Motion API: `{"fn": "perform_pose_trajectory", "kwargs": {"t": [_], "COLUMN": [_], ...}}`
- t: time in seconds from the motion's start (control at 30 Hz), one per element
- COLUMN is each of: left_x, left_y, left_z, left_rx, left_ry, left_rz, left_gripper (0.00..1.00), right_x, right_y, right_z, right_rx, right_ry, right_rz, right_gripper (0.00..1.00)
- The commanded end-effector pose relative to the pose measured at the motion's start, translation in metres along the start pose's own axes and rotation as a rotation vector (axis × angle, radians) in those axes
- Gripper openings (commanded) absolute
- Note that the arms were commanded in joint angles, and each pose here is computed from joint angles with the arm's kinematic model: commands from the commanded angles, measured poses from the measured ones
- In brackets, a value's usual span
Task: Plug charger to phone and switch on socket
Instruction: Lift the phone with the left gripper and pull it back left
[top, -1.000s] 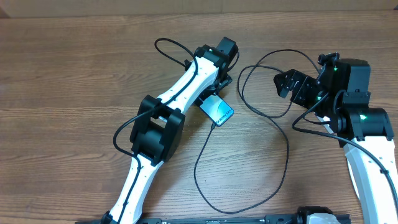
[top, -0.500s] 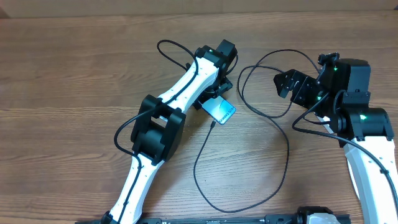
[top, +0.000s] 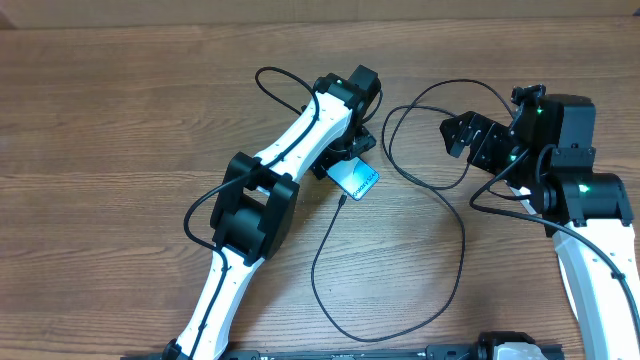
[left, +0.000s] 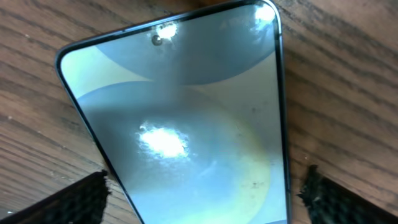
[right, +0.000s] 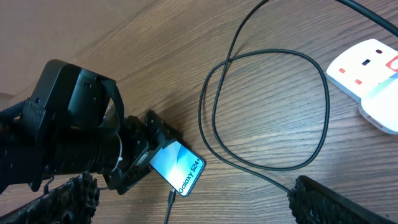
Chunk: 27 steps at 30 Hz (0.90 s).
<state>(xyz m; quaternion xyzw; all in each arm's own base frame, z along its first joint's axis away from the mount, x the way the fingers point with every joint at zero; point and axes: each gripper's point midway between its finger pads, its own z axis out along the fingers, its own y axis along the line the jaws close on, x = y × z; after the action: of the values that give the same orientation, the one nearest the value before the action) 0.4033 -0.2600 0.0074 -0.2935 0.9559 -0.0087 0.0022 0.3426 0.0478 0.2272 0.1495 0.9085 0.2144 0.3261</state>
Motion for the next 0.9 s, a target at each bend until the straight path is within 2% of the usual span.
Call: {"fn": "perform_pose_trajectory", "kwargs": {"t": [0.0,0.43,0.57,0.87], "left_x": [-0.001,-0.004,-0.008,-0.05], "left_y": [0.01,0.027,0.025,0.046], "left_z": [0.011,0.033,0.035,0.034], "left_rx": [-0.047,-0.094,-0.08,-0.094], "left_ry": [0.011,-0.002,-0.012,-0.04], "left_rz": [0.014,0.008,0.002,-0.016], "left_gripper": [0.88,0.91,0.83,0.79], "right_x": [-0.004,-0.004,-0.004,-0.004], "right_y": [0.002,0.002,0.002,0.002], "right_z": [-0.001,-0.001,-0.001,-0.001], "right_rx": [0.0,0.0,0.0,0.0], "right_ry": [-0.01,-0.01,-0.01,-0.01], "right_rz": [-0.002,-0.002,-0.002,-0.002], "right_gripper": [1.0,1.0,1.0,1.0]}}
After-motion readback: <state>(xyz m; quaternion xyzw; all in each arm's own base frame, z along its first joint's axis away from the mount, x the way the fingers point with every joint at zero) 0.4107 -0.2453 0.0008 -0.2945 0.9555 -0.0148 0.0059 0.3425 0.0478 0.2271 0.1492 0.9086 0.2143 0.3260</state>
